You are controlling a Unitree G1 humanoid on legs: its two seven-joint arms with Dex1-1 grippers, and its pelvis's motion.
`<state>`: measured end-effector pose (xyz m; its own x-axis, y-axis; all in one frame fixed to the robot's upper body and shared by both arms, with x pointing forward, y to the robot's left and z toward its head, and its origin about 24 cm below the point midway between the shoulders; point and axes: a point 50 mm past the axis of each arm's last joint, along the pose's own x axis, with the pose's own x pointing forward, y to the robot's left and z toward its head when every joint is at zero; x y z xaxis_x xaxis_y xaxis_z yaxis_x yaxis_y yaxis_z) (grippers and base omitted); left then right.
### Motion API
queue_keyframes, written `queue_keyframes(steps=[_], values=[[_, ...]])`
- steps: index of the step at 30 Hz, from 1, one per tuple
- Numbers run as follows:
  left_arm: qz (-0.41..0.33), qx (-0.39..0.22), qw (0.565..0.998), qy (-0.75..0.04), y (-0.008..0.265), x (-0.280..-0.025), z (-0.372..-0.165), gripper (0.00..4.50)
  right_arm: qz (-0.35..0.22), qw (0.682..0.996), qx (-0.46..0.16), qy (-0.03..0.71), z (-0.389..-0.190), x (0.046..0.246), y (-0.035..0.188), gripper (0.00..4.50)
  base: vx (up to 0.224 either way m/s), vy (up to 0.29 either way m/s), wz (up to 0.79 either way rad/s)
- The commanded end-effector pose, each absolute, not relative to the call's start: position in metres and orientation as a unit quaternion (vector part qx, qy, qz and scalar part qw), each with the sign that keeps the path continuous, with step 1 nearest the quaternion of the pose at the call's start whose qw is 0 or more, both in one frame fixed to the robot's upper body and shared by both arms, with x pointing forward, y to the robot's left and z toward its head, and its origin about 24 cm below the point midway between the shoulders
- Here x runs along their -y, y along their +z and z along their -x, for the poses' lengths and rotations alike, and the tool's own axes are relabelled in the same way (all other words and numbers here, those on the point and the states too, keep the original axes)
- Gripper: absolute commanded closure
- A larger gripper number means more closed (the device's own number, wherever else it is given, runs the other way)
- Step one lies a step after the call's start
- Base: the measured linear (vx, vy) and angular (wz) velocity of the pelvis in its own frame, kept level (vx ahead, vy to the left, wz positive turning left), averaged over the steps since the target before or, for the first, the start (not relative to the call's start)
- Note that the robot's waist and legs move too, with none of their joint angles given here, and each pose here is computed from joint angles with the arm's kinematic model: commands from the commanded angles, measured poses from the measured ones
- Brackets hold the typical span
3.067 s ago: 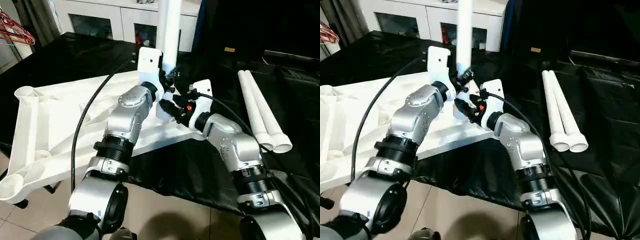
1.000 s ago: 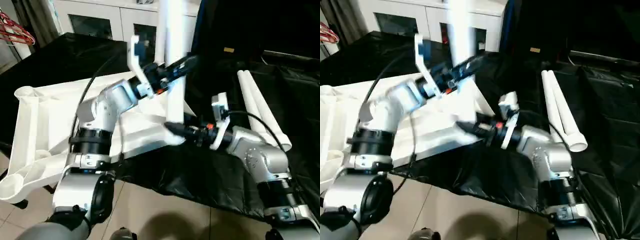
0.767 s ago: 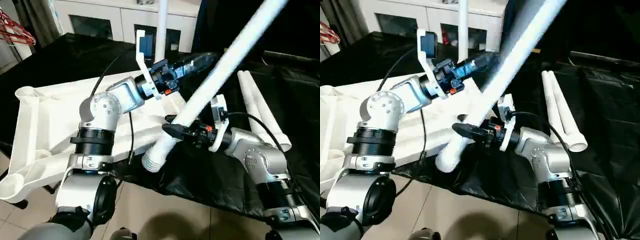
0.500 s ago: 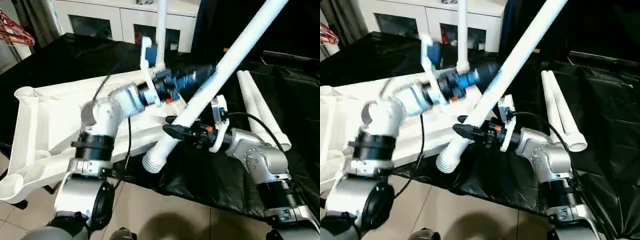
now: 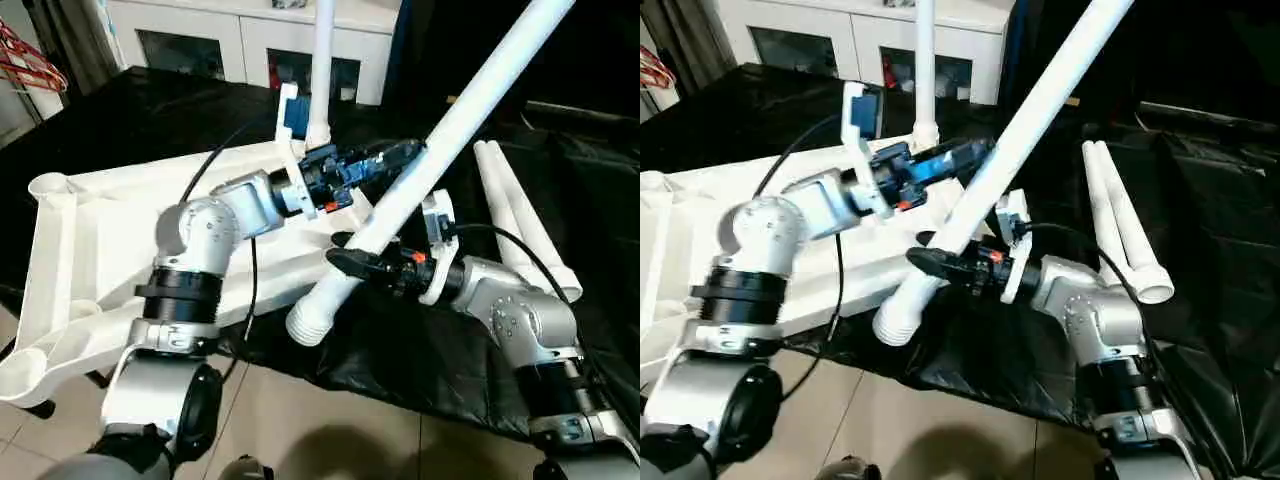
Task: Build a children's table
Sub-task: Rotate leg to tighten
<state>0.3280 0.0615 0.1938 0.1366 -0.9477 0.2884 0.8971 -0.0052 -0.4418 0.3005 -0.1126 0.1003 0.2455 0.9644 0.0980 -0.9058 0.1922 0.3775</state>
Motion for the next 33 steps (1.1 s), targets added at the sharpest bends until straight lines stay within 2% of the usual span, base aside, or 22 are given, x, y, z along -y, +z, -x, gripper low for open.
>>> queue_keyframes(steps=[1,6,9,18,19,21,24,33], values=[[0.242,-0.068,0.683,-0.685,0.188,-0.048,-0.318,1.98,-0.162,0.768,-0.082,0.614,-0.303,0.112,0.107,2.73,0.000,0.000,0.00],[0.202,-0.107,0.730,-0.644,0.169,-0.033,-0.327,1.93,-0.151,0.766,-0.087,0.619,-0.302,0.109,0.106,2.73,0.000,0.000,0.00],[0.223,-0.104,0.745,-0.620,0.170,-0.031,-0.335,1.93,-0.147,0.765,-0.088,0.620,-0.302,0.109,0.106,2.74,0.000,0.000,0.00],[0.255,-0.102,0.750,-0.601,0.175,-0.033,-0.342,1.93,-0.137,0.762,-0.092,0.626,-0.301,0.109,0.106,2.74,0.000,0.000,0.00],[0.276,-0.086,0.739,-0.608,0.181,-0.035,-0.342,2.21,-0.136,0.762,-0.092,0.626,-0.301,0.110,0.106,2.74,0.000,0.000,0.00],[0.288,-0.077,0.733,-0.611,0.184,-0.036,-0.342,2.28,-0.135,0.762,-0.092,0.627,-0.301,0.109,0.106,2.74,0.000,0.000,0.00],[0.279,-0.080,0.734,-0.613,0.183,-0.037,-0.341,2.45,-0.134,0.760,-0.093,0.629,-0.301,0.109,0.106,2.74,0.000,0.000,0.00],[0.262,-0.075,0.755,-0.597,0.179,-0.035,-0.342,2.54,-0.128,0.767,-0.087,0.623,-0.304,0.109,0.107,2.74,0.000,0.000,0.00]])
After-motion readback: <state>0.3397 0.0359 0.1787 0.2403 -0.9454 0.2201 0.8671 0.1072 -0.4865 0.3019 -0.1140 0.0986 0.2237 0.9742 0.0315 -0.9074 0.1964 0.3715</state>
